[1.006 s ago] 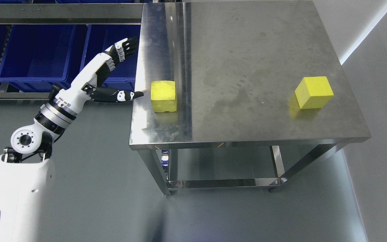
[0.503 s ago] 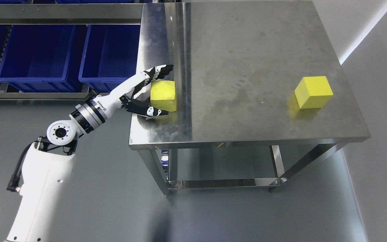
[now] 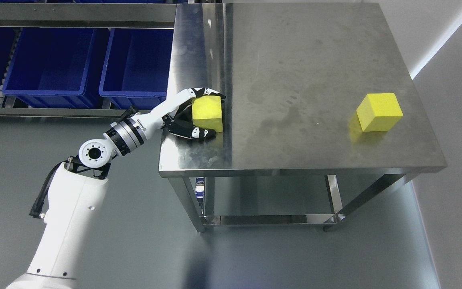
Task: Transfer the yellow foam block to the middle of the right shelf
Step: 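Close the left hand around the yellow foam cube, then lift the yellow cube up off the table with the left hand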
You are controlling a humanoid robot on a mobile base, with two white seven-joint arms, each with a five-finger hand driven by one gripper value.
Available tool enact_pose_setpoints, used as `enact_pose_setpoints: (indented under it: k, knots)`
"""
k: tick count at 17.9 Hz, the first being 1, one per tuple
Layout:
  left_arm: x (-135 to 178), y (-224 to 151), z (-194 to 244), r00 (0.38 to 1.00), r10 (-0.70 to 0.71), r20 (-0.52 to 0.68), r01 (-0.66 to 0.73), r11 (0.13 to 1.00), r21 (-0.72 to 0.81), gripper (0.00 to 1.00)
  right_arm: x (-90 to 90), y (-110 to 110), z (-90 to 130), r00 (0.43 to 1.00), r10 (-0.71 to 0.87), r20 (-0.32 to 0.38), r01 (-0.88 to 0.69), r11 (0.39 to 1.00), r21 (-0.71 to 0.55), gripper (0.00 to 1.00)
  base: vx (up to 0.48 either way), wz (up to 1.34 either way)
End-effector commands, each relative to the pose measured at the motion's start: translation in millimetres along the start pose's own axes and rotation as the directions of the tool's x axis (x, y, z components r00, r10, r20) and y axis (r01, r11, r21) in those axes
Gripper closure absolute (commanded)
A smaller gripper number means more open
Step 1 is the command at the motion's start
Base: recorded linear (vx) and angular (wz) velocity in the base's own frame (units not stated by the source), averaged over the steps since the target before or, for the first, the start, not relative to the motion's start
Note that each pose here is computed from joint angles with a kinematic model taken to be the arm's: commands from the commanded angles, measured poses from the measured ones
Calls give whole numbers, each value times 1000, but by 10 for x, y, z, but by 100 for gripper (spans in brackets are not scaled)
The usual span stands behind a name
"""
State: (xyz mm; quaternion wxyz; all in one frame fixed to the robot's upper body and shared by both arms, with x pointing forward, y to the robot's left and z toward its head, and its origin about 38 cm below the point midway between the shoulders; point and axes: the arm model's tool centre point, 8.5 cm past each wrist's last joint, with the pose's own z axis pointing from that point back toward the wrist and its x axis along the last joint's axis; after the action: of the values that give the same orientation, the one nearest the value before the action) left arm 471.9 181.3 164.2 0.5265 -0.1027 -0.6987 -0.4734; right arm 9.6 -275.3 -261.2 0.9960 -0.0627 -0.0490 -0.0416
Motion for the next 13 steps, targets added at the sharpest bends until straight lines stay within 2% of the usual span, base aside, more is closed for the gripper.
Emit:
enact_pose_setpoints:
  k: [1,4,6,7,9,12,13]
  knots:
    - [167,-8,-266,986,82,148,-97,991,96,54,60,-112,-9,1000,6,17,-6,1000,-17,0,-5,60]
    - [434,539,-79,952,81,297,-162,952,261,54,60,-113,-9,1000,4,17,-4,1000,-17,0,-5,63]
    - [626,745,30,882,108,460,-290,892,347,55,60,-112,-9,1000,6,17,-6,1000,-17,0,-3,37]
    - [669,854,121,849,96,519,-354,834,424,56,60,-113,-9,1000,4,17,-4,1000,-17,0,3,45]
    - [682,1013,285,828,15,560,-404,708,579,55,60,-113,-9,1000,4,17,-4,1000,-17,0,-1,88]
    - [581,1138,542,825,-16,565,-475,521,709,55,60,-113,-9,1000,4,17,-4,1000,-17,0,-9,229]
    - [523,1147,633,829,-17,559,-479,495,725,55,60,-113,-9,1000,4,17,-4,1000,-17,0,-14,498]
